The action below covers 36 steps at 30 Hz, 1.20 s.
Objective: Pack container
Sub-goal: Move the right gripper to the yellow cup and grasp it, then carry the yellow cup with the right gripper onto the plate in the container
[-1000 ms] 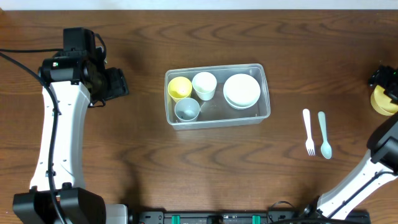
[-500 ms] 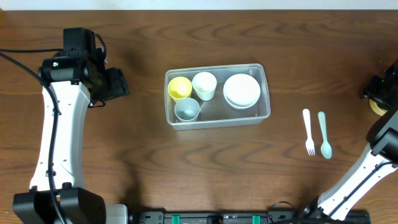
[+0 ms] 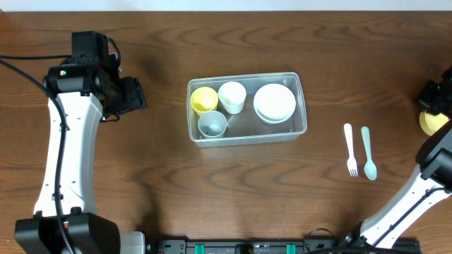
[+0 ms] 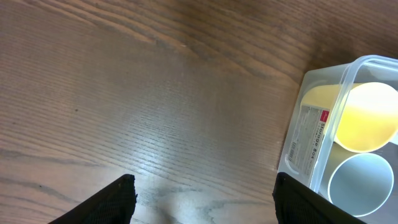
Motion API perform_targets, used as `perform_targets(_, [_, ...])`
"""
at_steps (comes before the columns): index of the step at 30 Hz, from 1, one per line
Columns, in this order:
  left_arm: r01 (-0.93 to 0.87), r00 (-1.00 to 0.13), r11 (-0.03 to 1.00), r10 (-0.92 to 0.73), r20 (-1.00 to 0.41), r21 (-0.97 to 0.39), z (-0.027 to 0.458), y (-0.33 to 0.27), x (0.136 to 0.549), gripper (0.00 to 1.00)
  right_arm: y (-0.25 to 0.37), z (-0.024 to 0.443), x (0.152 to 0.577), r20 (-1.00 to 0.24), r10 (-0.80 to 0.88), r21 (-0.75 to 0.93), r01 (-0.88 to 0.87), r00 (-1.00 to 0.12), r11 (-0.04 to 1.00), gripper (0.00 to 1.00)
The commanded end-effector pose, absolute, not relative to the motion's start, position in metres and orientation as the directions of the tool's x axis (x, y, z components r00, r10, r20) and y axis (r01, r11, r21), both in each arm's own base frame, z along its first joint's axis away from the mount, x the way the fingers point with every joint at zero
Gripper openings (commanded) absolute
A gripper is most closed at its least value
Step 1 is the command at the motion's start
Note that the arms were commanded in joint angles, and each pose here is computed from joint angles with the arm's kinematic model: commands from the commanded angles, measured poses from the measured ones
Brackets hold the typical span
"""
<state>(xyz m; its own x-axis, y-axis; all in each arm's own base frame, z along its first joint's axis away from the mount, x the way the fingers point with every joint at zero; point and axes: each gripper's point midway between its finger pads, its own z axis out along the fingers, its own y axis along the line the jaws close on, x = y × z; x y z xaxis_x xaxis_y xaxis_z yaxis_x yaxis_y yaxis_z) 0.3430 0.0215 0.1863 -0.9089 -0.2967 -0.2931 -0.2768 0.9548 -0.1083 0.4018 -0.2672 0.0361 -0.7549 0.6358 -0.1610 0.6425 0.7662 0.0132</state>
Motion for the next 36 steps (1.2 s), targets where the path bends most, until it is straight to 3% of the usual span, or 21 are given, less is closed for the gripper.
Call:
perform_targets(1, [-0.283, -0.911, 0.953, -0.302, -0.28, -0.105, 0.183, 0.023, 0.341, 0.71, -0.24, 0.106, 0.426, -0.296, 0.58, 0.08, 0.586, -0.759, 0.807, 0.01])
perform_targets(8, [-0.283, -0.911, 0.953, -0.302, -0.28, -0.105, 0.183, 0.023, 0.341, 0.71, -0.127, 0.223, 0.447, -0.494, 0.306, 0.119, 0.285, -0.814, 0.951, 0.01])
perform_targets(14, [-0.283, -0.911, 0.953, -0.302, -0.28, -0.105, 0.183, 0.023, 0.341, 0.71, 0.017, 0.275, 0.434, -0.575, -0.078, 0.024, -0.113, -0.814, 0.993, 0.01])
perform_targets(23, [-0.284, -0.913, 0.953, -0.302, -0.273, -0.104, 0.183, 0.023, 0.339, 0.71, 0.161, 0.23, 0.397, -0.424, -0.404, -0.051, -0.424, -0.811, 0.904, 0.01])
perform_targets(36, [-0.285, -0.914, 0.953, -0.302, -0.27, -0.103, 0.183, 0.023, 0.339, 0.71, 0.192, 0.119, 0.387, -0.13, -0.445, -0.028, -0.446, -0.886, 0.895, 0.01])
